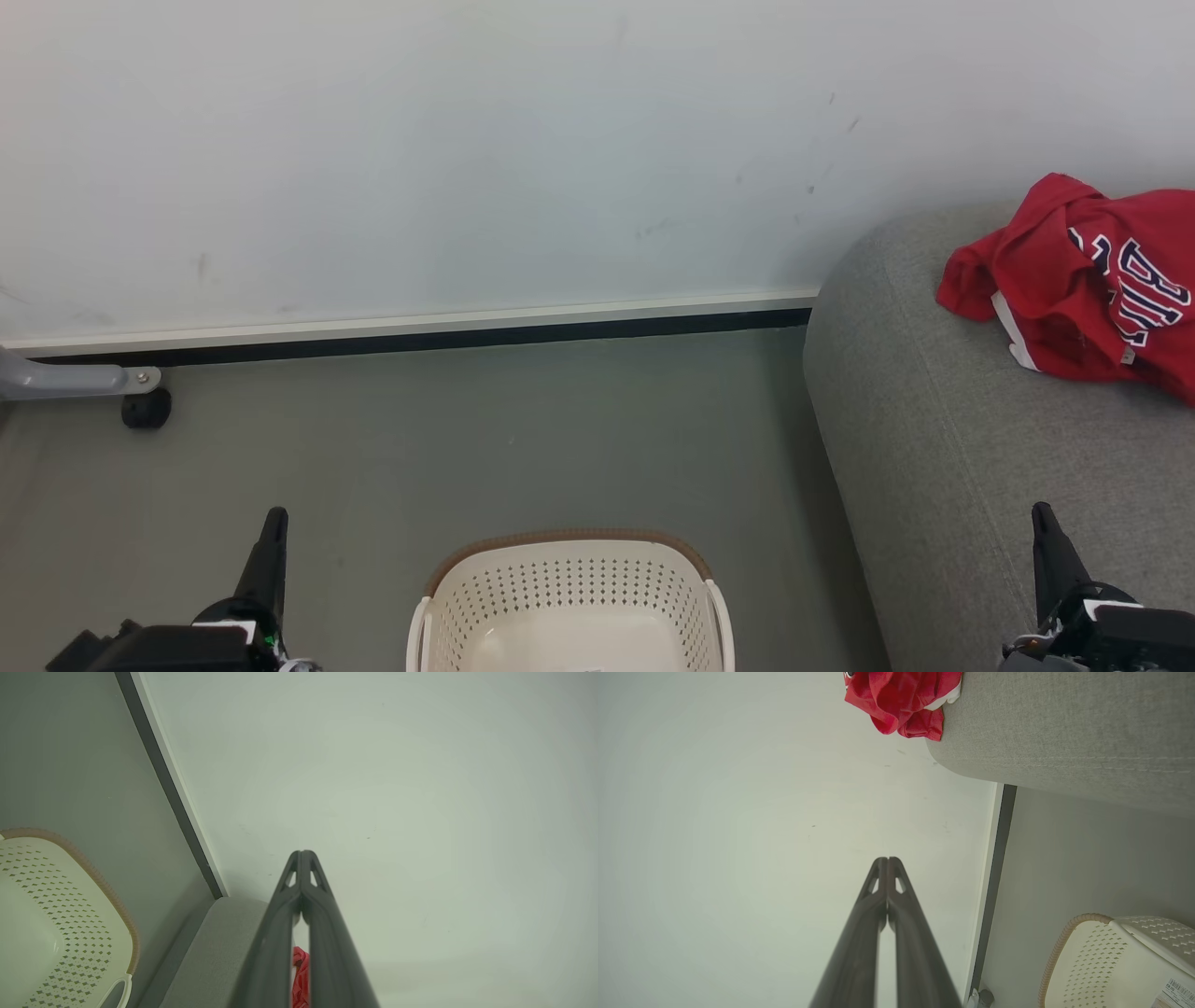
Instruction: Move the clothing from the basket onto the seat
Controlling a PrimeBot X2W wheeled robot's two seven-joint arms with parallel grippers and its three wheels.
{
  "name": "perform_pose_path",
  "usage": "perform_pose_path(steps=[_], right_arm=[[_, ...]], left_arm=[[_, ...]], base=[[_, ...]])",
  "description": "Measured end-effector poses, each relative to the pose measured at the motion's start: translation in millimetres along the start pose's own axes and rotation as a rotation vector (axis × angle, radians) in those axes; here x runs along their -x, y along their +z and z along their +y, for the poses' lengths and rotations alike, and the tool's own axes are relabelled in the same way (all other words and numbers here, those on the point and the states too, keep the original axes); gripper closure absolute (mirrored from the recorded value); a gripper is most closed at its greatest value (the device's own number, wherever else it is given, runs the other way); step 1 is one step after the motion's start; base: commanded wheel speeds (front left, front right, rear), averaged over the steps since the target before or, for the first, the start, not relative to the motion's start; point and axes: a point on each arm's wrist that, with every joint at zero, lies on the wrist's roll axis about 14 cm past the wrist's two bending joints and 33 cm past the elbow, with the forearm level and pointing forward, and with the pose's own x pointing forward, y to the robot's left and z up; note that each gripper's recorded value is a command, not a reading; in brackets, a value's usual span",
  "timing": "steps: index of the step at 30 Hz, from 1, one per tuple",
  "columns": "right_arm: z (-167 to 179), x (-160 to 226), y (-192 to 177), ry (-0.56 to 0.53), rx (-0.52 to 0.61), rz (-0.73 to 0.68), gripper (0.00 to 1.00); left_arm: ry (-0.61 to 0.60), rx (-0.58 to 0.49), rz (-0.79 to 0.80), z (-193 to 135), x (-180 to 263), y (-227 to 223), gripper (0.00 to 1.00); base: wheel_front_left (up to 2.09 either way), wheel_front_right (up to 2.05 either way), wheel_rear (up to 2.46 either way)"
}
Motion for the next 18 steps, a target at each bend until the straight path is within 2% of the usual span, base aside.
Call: perform_pose_path(steps=[18], right_arm=[[0.0,0.0,-0.1,0.0,0.0,0.0,1.0]], left_arm=[[0.0,0.0,0.0,0.2,0.0,0.0,1.0]], base=[[0.0,0.0,0.0]])
